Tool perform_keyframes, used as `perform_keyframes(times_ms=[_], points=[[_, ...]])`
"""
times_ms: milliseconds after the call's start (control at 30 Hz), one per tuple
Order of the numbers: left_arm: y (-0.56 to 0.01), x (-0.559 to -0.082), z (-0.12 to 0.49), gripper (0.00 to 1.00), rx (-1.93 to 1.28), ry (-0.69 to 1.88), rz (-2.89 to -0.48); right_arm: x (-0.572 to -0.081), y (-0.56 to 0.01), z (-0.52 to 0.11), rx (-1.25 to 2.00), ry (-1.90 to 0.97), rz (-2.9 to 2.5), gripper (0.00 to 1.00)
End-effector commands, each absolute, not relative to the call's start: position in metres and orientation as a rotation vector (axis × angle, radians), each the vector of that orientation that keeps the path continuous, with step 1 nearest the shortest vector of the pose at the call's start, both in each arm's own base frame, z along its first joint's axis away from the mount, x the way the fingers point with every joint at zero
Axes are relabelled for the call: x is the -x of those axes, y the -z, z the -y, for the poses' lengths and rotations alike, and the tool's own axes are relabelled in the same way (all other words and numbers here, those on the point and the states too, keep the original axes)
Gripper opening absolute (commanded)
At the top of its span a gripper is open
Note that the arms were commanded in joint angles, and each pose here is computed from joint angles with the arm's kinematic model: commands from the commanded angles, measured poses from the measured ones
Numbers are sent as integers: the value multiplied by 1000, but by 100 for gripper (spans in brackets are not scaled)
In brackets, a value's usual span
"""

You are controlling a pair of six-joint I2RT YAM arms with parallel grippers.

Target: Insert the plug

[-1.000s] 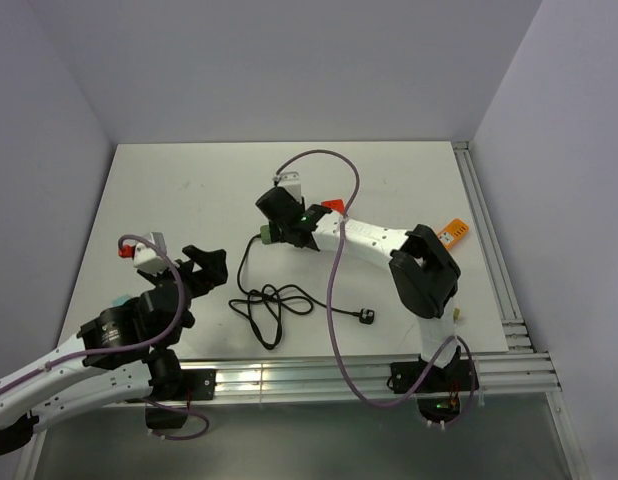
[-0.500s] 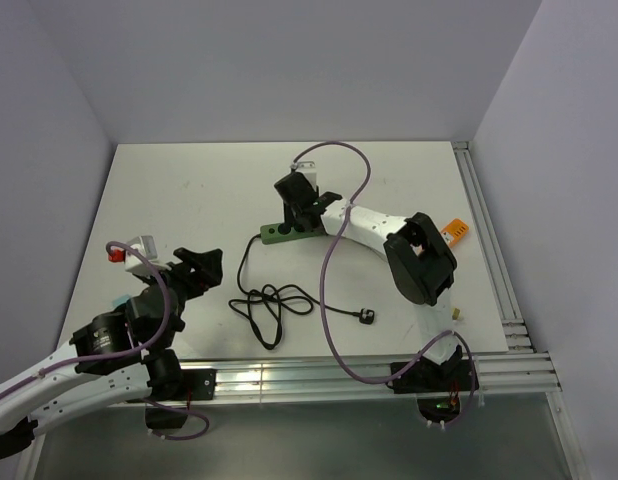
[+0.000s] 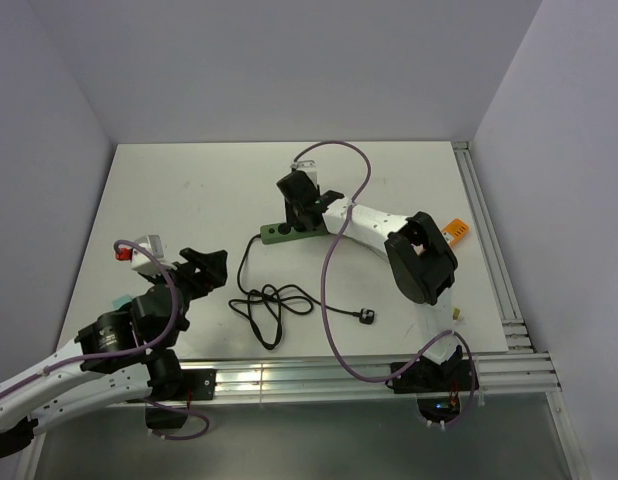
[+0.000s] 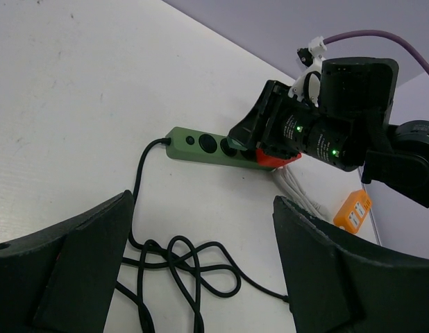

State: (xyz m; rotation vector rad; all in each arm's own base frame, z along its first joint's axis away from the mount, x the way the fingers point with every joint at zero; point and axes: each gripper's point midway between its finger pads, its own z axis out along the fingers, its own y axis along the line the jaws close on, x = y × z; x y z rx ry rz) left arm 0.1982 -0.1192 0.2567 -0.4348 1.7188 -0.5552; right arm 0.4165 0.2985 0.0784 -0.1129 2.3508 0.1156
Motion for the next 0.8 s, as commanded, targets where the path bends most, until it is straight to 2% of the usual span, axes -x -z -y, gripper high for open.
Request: perform_keyframes(times_ms=[0,533,767], points=[[-257,-199,122,87,433,570,-1714,-417,-69,-294,152,-89,-2369,0],[-256,-197,121,86,449,590,-1716,-401,-36,-288,169,-34,-2416,0],[-255,-197,121,86,443,581,-1722,-373,-12,-282,162,12,-2450,0]])
